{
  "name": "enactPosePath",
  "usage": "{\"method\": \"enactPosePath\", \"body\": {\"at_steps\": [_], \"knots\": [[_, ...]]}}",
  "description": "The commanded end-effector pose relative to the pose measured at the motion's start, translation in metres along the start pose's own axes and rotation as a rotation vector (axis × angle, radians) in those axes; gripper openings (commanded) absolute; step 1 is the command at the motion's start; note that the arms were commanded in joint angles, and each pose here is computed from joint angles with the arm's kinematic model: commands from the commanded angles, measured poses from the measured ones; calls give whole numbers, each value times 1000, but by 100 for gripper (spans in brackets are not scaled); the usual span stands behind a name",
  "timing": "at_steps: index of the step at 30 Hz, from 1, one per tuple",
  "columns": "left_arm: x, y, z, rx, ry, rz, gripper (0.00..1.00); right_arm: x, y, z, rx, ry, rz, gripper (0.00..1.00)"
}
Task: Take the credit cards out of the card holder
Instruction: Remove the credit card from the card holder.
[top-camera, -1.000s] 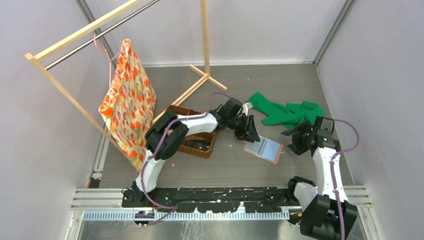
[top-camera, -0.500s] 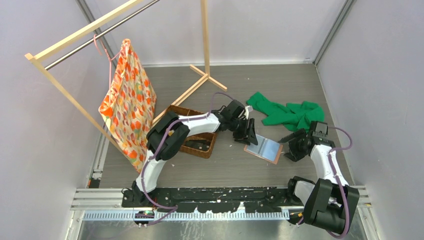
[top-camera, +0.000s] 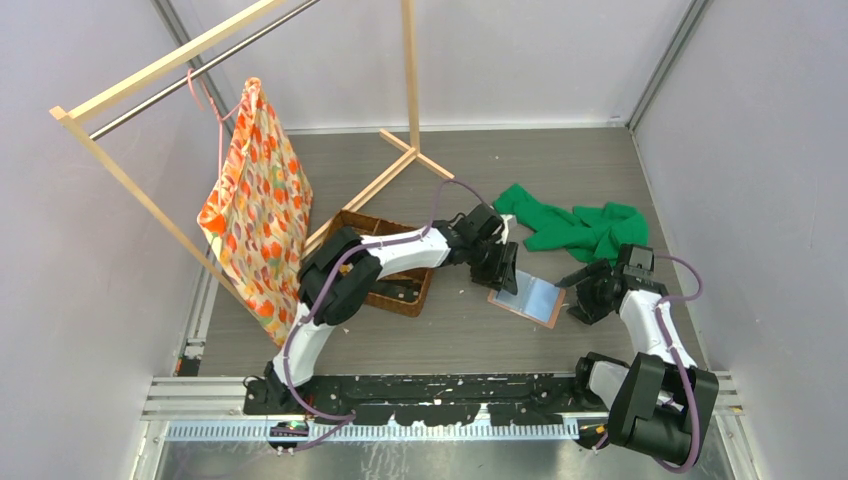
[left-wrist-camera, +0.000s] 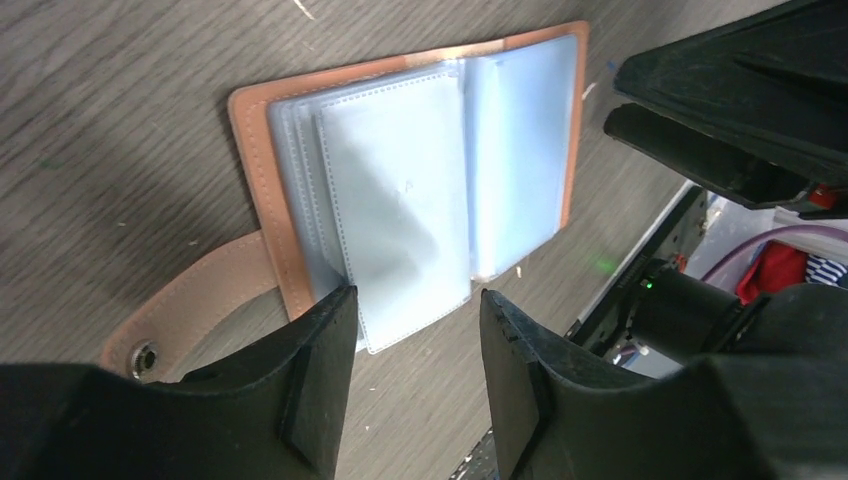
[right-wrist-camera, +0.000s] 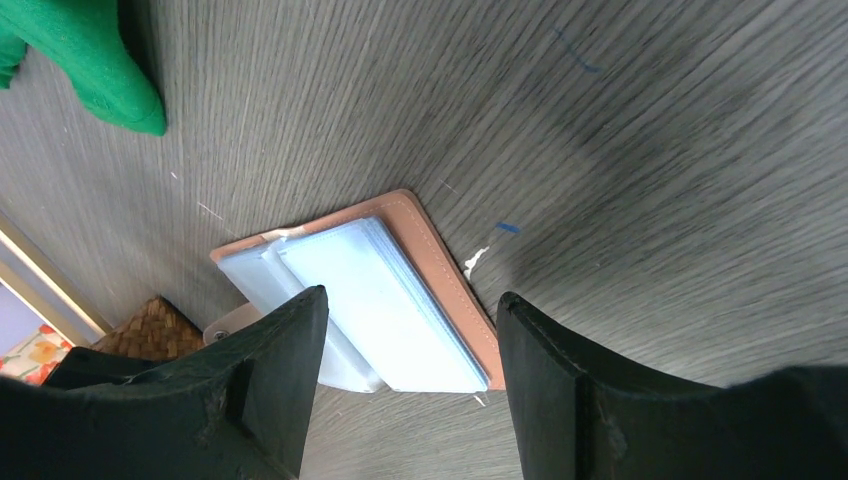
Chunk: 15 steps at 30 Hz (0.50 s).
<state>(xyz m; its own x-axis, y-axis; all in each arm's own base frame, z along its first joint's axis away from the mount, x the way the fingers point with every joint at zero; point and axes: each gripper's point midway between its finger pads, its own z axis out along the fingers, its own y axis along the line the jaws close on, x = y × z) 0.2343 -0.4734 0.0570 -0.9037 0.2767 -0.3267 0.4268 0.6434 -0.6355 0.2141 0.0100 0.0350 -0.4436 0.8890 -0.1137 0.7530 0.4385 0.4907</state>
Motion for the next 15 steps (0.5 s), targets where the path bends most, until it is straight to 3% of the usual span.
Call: {"method": "enactPosePath", "body": {"at_steps": [1,6,10,15], "knots": [[-10,8,2,-44,-18,37,50,-3,1,2,-9,-17,-19,67],[-10,11,-1,-80,-34,60,49,-2,1,3,-8,-13,-18,67],[-10,6,-9,-124,-67,176,50,-3,0,3,-8,-18,-16,67],[-5,5,-2,-112,-30,165,50,-3,1,3,-8,-16,-15,67]]}}
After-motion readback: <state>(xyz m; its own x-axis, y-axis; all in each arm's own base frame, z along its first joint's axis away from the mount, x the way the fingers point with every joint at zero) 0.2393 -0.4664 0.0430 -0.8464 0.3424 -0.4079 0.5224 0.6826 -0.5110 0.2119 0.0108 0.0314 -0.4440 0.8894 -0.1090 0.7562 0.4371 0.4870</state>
